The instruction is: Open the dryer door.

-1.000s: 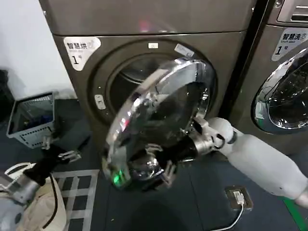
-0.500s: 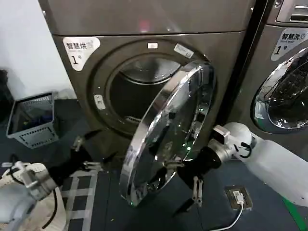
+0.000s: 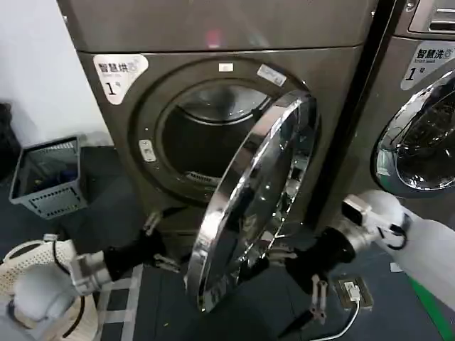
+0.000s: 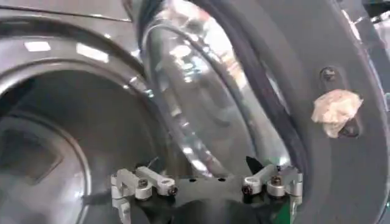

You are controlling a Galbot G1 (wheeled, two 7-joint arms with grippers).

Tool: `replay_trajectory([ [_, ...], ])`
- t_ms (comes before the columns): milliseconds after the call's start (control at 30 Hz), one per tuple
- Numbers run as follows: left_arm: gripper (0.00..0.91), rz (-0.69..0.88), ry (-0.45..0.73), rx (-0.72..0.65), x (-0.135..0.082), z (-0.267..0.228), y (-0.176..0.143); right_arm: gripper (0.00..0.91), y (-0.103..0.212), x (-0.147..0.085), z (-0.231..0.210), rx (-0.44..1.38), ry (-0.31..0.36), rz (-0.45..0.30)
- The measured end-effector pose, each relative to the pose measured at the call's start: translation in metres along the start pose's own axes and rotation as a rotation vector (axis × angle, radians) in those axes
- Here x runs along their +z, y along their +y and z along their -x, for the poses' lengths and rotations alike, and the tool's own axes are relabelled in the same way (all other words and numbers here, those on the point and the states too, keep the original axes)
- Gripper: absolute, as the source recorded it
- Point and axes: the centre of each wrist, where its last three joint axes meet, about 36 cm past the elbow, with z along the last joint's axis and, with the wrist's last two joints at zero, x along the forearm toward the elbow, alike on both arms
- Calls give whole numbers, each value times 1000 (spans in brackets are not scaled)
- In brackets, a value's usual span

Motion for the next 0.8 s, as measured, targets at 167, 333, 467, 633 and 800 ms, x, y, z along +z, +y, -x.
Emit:
replay_trajectory([
  [167,907,3,-41,30,-2,18,-1,907,23,1,-35,104,34,3],
  [333,907,10,-77,58,-5,34,-1,907,45,8,-78,228,110,12],
  [467,907,18,-106,80,-9,46,-3,907,62,19,-117,332,189,22],
  [633,907,33,-139,99,-14,61,-6,907,83,36,-172,482,244,39],
  [800,907,32,-162,110,-17,73,-11,907,111,54,-221,699,264,37],
])
